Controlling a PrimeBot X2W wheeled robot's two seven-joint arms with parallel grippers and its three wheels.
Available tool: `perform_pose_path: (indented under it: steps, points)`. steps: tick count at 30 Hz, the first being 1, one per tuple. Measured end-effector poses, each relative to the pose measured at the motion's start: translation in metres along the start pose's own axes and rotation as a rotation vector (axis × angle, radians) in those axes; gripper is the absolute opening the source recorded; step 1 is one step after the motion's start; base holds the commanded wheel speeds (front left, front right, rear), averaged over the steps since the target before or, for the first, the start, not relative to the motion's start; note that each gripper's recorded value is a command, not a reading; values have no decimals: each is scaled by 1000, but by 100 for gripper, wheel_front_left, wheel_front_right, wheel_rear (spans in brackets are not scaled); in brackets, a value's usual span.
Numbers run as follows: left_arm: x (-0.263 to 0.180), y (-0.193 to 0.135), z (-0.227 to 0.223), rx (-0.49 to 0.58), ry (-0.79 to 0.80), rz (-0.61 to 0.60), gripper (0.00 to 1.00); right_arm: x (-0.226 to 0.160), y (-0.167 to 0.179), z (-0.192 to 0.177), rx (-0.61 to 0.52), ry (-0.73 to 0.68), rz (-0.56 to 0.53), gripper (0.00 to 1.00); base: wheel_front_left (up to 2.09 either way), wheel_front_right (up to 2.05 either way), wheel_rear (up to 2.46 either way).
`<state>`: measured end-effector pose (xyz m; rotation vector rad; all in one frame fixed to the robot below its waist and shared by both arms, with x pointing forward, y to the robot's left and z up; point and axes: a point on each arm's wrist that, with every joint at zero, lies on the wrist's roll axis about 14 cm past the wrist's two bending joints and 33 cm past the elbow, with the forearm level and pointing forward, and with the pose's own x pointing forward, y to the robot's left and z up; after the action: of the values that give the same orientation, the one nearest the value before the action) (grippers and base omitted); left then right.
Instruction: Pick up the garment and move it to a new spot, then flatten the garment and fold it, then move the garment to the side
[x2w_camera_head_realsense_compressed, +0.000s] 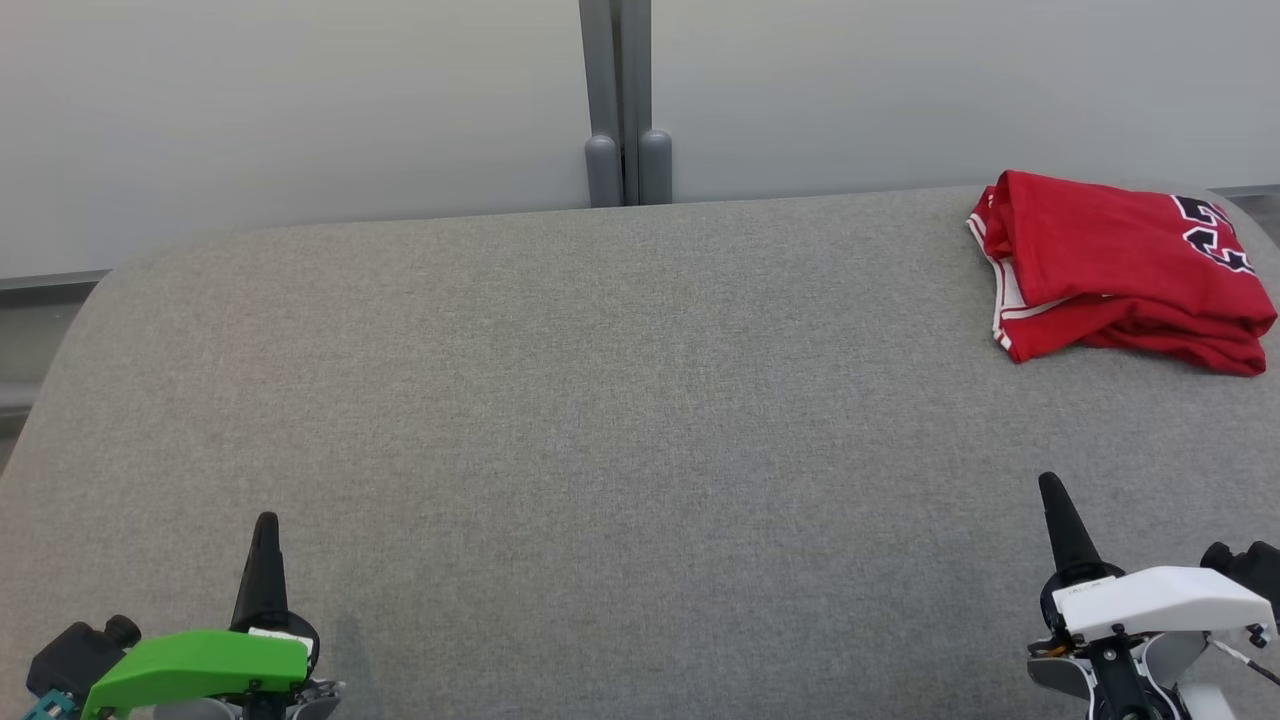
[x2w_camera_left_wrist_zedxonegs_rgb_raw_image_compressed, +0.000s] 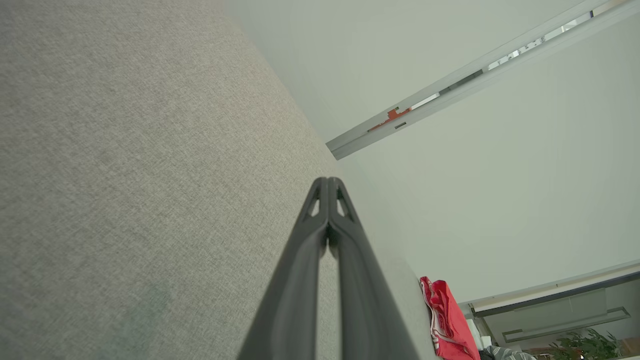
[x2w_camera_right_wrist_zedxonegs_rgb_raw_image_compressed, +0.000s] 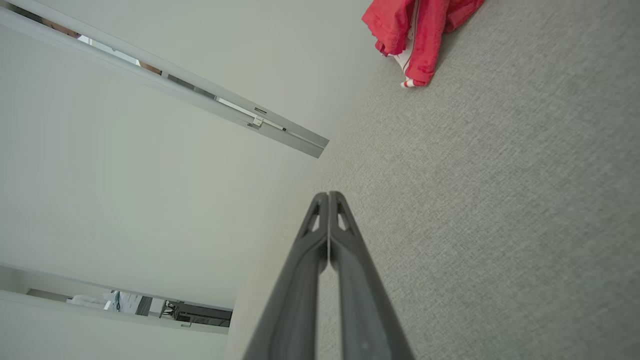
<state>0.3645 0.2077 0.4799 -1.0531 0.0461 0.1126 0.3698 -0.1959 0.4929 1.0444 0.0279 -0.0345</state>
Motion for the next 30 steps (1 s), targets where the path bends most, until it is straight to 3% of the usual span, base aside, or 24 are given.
perform_pose_path:
  steps: [30]
  points:
    - [11, -13, 1, -284, 25, -43, 0, 10, 4, 5, 282, 5, 10, 0, 0, 0, 0]
